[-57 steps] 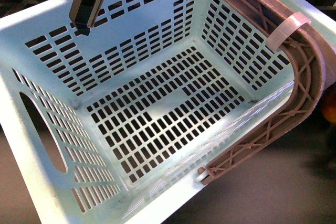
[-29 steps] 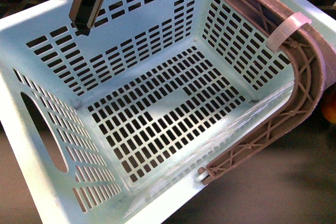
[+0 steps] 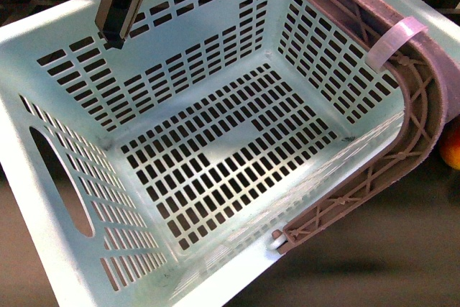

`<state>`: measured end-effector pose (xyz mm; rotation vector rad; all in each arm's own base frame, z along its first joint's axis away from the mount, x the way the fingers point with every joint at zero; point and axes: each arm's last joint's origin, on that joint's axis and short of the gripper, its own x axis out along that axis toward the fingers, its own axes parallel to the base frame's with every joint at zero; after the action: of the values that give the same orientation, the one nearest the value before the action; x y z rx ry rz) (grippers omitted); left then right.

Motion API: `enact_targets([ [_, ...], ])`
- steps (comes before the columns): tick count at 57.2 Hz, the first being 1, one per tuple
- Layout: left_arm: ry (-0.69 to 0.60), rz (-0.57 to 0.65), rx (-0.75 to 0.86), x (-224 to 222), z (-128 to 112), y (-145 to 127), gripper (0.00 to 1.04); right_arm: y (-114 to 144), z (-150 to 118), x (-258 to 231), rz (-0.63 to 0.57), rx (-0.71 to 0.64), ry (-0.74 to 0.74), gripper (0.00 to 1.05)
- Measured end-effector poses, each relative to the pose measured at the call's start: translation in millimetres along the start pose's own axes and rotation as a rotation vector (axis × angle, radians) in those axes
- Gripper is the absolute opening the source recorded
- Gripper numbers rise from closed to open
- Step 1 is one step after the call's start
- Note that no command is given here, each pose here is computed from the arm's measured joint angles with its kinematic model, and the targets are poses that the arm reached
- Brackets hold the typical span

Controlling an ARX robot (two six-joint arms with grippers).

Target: Pick apple with right arm and hold basket with left

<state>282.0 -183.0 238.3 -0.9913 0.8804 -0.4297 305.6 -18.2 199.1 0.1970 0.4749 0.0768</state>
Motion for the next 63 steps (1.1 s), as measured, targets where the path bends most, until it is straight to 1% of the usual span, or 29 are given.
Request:
enact_targets([
  [1,0.0,0.0,0.0,0.0,0.0,0.0,0.07,2.1,0.4,-0.3,0.005,-0.002,-0.001,0.73],
  [6,-0.001,0.0,0.0,0.0,0.1,0.1,0.07,31.7,3.0,-3.3,0.074,-0.024,-0.012,0.73],
  [7,-0.001,0.001,0.0,0.0,0.1,0.2,0.07,33.5,2.8,-3.3,0.077,-0.025,-0.011,0.73],
  [11,-0.002,0.001,0.0,0.0,0.1,0.2,0.07,56.9,-1.4,-3.2,0.134,-0.042,0.004,0.73],
  [19,-0.001,0.001,0.0,0.0,0.0,0.1,0.07,90.4,-11.7,-3.0,0.211,-0.068,0.034,0.73],
  [26,-0.001,0.0,0.0,0.0,0.1,0.1,0.07,108.7,-19.9,-1.8,0.252,-0.082,0.06,0.73],
  [30,-0.001,0.001,0.0,0.0,0.0,0.1,0.07,115.0,-24.4,-0.4,0.266,-0.088,0.075,0.73],
  [35,-0.002,0.001,0.0,0.0,0.2,0.1,0.07,120.5,-29.1,1.2,0.278,-0.088,0.093,0.73],
  [37,-0.002,0.001,0.0,0.0,0.2,0.1,0.07,121.5,-30.1,1.5,0.281,-0.089,0.097,0.75],
  [43,-0.002,0.001,0.0,0.0,0.1,0.2,0.07,122.1,-30.6,1.4,0.262,-0.079,0.095,0.95],
  [45,-0.001,0.0,0.0,0.0,0.0,0.0,0.07,121.6,-29.4,0.7,0.253,-0.074,0.087,0.97],
  [48,-0.001,0.001,0.0,0.0,0.0,0.1,0.07,119.6,-27.8,-0.4,0.229,-0.071,0.071,0.97],
  [54,-0.002,0.001,0.001,0.0,0.2,0.1,0.07,111.0,-20.6,-6.3,0.138,-0.063,0.007,0.96],
  [63,0.0,0.01,-0.003,1.9,0.2,1.9,0.07,89.9,-6.0,-26.3,-0.029,-0.059,-0.119,0.96],
])
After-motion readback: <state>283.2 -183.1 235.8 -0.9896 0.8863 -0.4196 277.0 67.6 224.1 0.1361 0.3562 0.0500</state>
